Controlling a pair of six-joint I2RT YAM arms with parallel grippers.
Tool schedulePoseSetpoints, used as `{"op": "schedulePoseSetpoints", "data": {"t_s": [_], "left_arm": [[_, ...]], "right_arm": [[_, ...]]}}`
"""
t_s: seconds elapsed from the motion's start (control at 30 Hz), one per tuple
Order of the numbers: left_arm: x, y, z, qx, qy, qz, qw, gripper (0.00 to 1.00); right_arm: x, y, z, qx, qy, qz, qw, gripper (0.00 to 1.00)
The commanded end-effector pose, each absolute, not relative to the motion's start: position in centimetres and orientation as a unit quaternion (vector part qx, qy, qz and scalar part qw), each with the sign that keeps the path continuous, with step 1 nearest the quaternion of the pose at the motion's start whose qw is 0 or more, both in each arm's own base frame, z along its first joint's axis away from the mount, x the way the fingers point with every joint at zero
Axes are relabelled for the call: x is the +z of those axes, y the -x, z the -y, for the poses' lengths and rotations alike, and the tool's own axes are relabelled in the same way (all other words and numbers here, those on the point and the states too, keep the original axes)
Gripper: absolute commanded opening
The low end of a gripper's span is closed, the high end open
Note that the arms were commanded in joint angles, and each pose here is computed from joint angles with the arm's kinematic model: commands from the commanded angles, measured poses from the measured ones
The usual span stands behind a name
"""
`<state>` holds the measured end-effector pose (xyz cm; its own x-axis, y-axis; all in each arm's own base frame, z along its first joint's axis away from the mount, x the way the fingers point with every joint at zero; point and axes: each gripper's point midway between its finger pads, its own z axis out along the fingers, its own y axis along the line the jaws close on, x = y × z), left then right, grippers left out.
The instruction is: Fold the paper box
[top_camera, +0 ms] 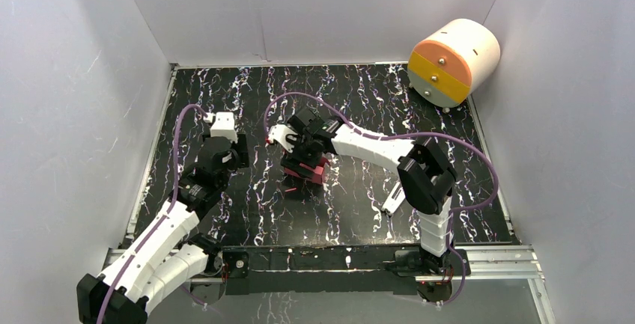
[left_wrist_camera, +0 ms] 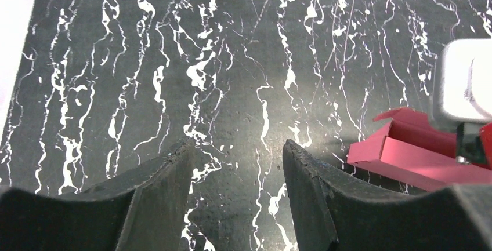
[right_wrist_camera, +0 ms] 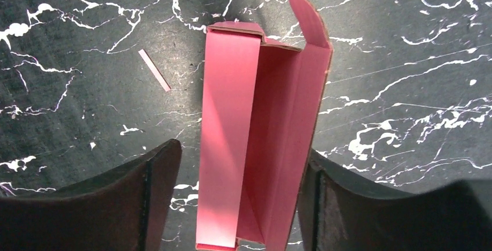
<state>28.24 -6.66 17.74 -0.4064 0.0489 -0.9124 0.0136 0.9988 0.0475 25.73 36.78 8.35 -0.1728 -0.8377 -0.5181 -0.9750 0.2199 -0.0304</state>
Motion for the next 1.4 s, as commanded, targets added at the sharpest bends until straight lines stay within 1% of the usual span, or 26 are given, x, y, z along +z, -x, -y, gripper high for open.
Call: {"op": "schedulePoseSetpoints", "data": {"t_s": [0.0,0.03,0.1,0.13,0.23,0.5,0.6,0.7,0.8,0.93,1.03,1.13,1.27,1.33,1.37], "left_arm": [[20.3,-28.8,5.1,0.032,0.018,-0.810,0.585,0.56],[20.4,-28.9,5.0,0.029,0.021,-0.809,0.586,0.56],[20.5,-28.9,4.9,0.027,0.024,-0.808,0.588,0.56],[20.5,-28.9,4.8,0.028,0.025,-0.807,0.589,0.56],[20.6,-28.9,4.6,0.025,0.027,-0.805,0.592,0.56],[20.5,-28.9,5.0,0.011,0.021,-0.805,0.593,0.56],[20.5,-29.0,5.2,0.004,0.019,-0.805,0.592,0.56],[20.5,-29.1,5.6,-0.010,0.013,-0.806,0.592,0.56],[20.4,-29.1,6.1,-0.023,0.005,-0.807,0.590,0.56],[19.9,-29.1,6.7,-0.033,-0.011,-0.813,0.581,0.56],[19.6,-29.1,7.1,-0.039,-0.019,-0.817,0.576,0.56],[19.5,-29.0,7.4,-0.046,-0.029,-0.818,0.573,0.56],[19.3,-28.9,7.8,-0.052,-0.038,-0.820,0.569,0.56],[19.3,-28.9,8.0,-0.058,-0.042,-0.819,0.569,0.56],[19.3,-28.9,8.2,-0.061,-0.045,-0.819,0.568,0.56]], "right_arm": [[9.7,-26.4,-37.7,0.147,0.631,-0.724,0.236,0.72],[9.6,-26.2,-37.8,0.150,0.638,-0.719,0.232,0.67],[9.3,-25.9,-37.8,0.154,0.649,-0.710,0.226,0.55],[9.2,-25.7,-37.9,0.160,0.657,-0.702,0.224,0.52],[9.3,-25.1,-38.3,0.177,0.683,-0.674,0.220,0.47],[9.1,-24.8,-38.6,0.187,0.748,-0.603,0.205,0.20],[8.8,-24.8,-38.5,0.196,0.765,-0.579,0.201,0.16],[8.0,-25.2,-38.0,0.193,0.774,-0.572,0.188,0.16],[7.3,-25.5,-37.5,0.189,0.777,-0.578,0.162,0.17],[7.1,-25.7,-37.5,0.190,0.776,-0.583,0.149,0.24],[7.3,-25.8,-37.6,0.191,0.775,-0.583,0.152,0.31],[7.7,-25.9,-37.7,0.190,0.775,-0.584,0.154,0.44],[8.7,-26.1,-38.1,0.191,0.769,-0.588,0.164,0.65],[9.6,-26.3,-38.3,0.191,0.764,-0.590,0.176,0.71],[10.0,-26.5,-38.5,0.190,0.762,-0.591,0.184,0.72]]}}
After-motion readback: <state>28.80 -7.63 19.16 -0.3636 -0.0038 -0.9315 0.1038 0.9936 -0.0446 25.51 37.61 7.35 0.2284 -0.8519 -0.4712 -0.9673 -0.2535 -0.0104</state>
